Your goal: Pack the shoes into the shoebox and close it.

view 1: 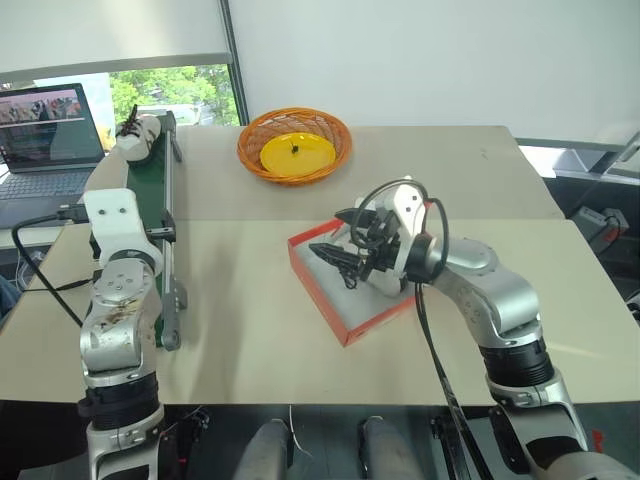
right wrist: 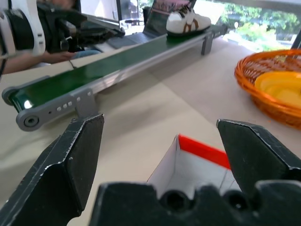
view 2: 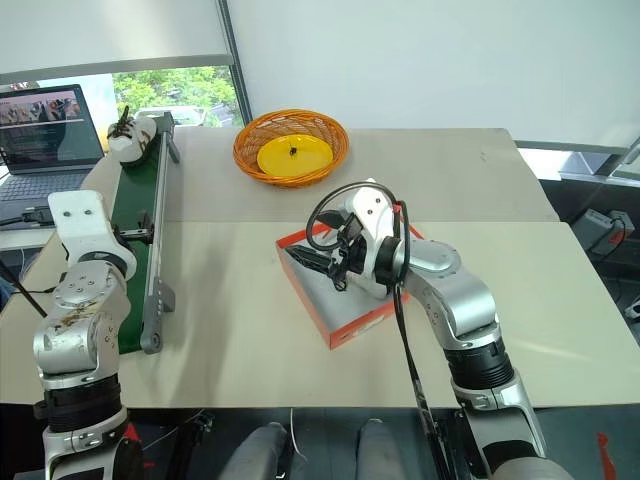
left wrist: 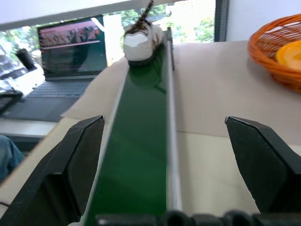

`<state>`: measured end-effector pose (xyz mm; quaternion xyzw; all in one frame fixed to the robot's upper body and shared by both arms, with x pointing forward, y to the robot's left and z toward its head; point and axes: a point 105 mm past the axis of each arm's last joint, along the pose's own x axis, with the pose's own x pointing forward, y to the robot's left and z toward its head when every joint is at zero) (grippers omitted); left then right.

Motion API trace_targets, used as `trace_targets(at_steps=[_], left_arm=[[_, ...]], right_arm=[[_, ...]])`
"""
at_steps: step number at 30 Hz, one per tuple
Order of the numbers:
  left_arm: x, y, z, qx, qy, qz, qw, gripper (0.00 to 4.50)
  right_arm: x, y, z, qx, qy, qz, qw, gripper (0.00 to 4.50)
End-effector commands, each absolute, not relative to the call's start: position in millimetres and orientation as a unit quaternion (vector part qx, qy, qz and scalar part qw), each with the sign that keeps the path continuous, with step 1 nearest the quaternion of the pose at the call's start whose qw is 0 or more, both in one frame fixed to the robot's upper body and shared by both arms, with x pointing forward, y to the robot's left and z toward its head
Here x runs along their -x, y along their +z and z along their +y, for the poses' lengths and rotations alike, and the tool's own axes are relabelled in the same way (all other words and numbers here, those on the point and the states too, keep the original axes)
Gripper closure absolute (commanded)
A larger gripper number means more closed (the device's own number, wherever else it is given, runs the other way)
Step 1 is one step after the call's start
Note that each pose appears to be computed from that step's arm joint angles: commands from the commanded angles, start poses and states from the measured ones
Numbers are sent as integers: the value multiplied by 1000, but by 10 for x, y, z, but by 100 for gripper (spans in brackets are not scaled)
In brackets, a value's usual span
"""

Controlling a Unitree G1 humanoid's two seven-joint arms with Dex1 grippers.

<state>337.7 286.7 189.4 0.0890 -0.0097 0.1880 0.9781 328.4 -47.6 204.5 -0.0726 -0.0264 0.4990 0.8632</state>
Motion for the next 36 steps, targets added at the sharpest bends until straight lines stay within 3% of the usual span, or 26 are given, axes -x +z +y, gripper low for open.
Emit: trace_targets(at_steps=[1, 11, 19, 36], left_arm=[[-3335, 1965, 2955, -122, 175, -50, 976, 11], [-3187, 1533, 3368, -62, 187, -62, 978, 11], [-3149, 1197, 3459, -32, 151, -32, 988, 11], [-3264, 1205, 3530, -26, 119, -19, 992, 11]], right_arm=[[-3218, 2170, -427, 76, 504, -58, 858, 0], [-3184, 2192, -415, 78, 507, -54, 857, 0], [-3176, 2215, -420, 80, 506, -51, 857, 0], [-3151, 2222, -428, 80, 502, -49, 860, 0]])
